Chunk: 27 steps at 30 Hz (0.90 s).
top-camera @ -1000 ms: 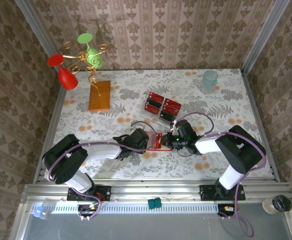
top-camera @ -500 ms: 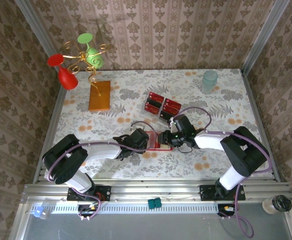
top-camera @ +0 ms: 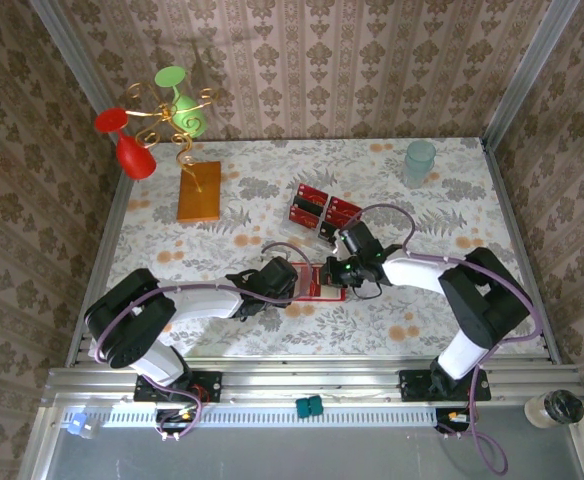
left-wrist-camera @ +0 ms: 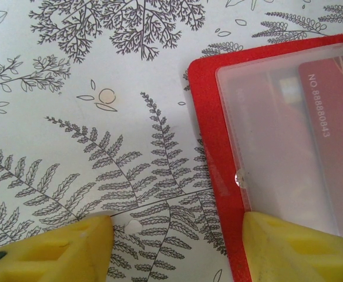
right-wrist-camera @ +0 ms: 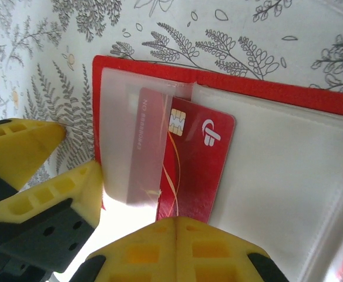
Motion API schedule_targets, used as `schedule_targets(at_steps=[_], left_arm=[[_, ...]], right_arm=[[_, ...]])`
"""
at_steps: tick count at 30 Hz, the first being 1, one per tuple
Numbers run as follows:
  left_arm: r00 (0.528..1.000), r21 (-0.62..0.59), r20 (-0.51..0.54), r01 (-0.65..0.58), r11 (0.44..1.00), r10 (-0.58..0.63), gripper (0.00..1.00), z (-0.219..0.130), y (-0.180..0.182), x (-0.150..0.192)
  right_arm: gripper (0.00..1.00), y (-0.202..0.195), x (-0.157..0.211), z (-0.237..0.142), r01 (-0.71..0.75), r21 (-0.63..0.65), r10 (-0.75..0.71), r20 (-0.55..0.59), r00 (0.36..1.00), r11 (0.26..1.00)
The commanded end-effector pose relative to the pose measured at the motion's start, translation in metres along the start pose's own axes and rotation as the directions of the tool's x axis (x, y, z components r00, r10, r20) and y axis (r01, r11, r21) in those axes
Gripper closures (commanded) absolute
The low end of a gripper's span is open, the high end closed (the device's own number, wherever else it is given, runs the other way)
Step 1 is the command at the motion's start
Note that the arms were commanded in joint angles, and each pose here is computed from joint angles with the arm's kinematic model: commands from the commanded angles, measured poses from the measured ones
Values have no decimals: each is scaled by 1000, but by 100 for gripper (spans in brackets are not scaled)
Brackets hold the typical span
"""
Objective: Put the credit cards into the card holder
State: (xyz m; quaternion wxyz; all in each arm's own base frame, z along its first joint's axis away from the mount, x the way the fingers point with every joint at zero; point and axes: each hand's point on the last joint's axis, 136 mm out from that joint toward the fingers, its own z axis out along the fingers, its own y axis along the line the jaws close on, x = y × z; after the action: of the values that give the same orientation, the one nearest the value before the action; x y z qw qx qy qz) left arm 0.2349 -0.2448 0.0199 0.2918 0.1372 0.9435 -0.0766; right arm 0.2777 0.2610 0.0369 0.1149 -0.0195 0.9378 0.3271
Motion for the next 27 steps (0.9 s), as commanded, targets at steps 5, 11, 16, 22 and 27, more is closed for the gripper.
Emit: schedule_targets(at_steps=[5,11,16,22,27], left_arm=[[1000,7,-24,7,1000,-7,39,1,1,11],[1000,12,-21,7,1000,-7,39,1,-1,9],[1000,14,-16,14,1000,-14,39,-2,0,8],[999,2,4,54,999,-54,39,-11,10,3],[996,-9,-3,88,996,-88,39,-9,22,7]], right_arm=[[98,-10,4,17,8,73,-4,-51,999,997],[99,1,5,32,26,69,-20,-83,996,997],[100,10,6,43,34,59,-28,-104,994,998],[100,20,-2,32,46,50,-41,-82,996,998],[98,25,-15,15,47,48,-46,-31,998,998]])
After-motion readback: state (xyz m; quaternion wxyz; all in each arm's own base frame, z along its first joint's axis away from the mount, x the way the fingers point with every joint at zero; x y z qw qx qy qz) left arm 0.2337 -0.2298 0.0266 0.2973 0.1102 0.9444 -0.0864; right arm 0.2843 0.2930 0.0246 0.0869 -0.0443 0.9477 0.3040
